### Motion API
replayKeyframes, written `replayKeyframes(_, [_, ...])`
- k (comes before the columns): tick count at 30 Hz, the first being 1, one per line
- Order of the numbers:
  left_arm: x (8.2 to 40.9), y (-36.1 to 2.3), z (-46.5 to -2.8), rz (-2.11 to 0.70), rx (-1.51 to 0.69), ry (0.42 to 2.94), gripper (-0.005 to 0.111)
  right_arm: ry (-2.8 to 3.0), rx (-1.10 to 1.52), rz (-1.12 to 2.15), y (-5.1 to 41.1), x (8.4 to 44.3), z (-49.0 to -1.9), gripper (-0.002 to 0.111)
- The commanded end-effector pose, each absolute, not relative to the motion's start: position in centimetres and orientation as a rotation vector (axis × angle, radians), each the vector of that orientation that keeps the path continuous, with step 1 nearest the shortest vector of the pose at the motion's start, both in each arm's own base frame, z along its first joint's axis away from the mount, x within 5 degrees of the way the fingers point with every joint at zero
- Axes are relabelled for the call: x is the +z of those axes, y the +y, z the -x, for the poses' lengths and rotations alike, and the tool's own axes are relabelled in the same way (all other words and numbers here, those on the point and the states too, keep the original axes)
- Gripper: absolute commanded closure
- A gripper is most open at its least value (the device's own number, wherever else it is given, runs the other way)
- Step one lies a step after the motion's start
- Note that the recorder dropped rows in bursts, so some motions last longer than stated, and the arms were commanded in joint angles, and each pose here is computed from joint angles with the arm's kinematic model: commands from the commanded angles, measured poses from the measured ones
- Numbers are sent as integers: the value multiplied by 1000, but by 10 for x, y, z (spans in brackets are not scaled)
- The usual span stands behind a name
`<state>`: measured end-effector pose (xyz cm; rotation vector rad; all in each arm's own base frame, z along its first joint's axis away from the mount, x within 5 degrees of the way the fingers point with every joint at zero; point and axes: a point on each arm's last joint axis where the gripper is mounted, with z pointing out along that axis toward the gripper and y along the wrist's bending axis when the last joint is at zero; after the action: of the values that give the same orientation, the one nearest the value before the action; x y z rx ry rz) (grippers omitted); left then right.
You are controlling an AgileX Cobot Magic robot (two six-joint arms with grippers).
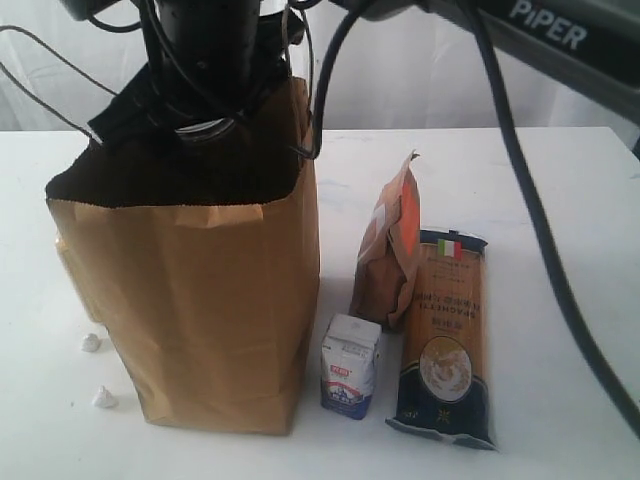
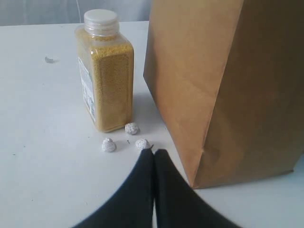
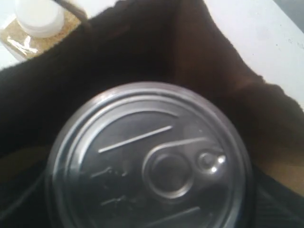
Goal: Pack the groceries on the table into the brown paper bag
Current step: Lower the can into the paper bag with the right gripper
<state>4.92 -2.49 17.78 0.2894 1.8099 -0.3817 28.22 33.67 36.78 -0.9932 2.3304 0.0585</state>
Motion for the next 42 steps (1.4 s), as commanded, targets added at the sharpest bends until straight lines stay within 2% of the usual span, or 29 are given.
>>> replayKeyframes(1, [176,-25,-49,-286,-387,1815,107,2330,69,963,330,368,-286,108])
replayKeyframes(9, [176,-25,-49,-286,-387,1815,107,2360,68,928,327,363,-293,108])
replayKeyframes(13, [176,-25,-49,-286,-387,1815,107,2397,149,976,333,354,-291,108])
replayKeyframes(15, [176,-25,-49,-286,-387,1815,107,2404,174,988,335,353,-290,99])
replayKeyframes(16, [176,-25,-49,-286,-387,1815,107,2398,155,988,334,353,-291,83])
replayKeyframes(17, [176,-25,-49,-286,-387,1815,107,2389,137,986,333,354,-291,74])
replayKeyframes(18, [176,-25,-49,-286,-387,1815,107,2388,108,956,331,355,-293,50])
replayKeyframes(20, [176,-25,-49,-286,-387,1815,107,2391,112,951,332,354,-293,27])
replayKeyframes(28, [176,-25,-49,-286,-387,1815,107,2396,177,960,332,360,-287,26])
replayKeyframes(42, [176,-25,-49,-286,-387,1815,107,2285,255,960,320,408,-256,26])
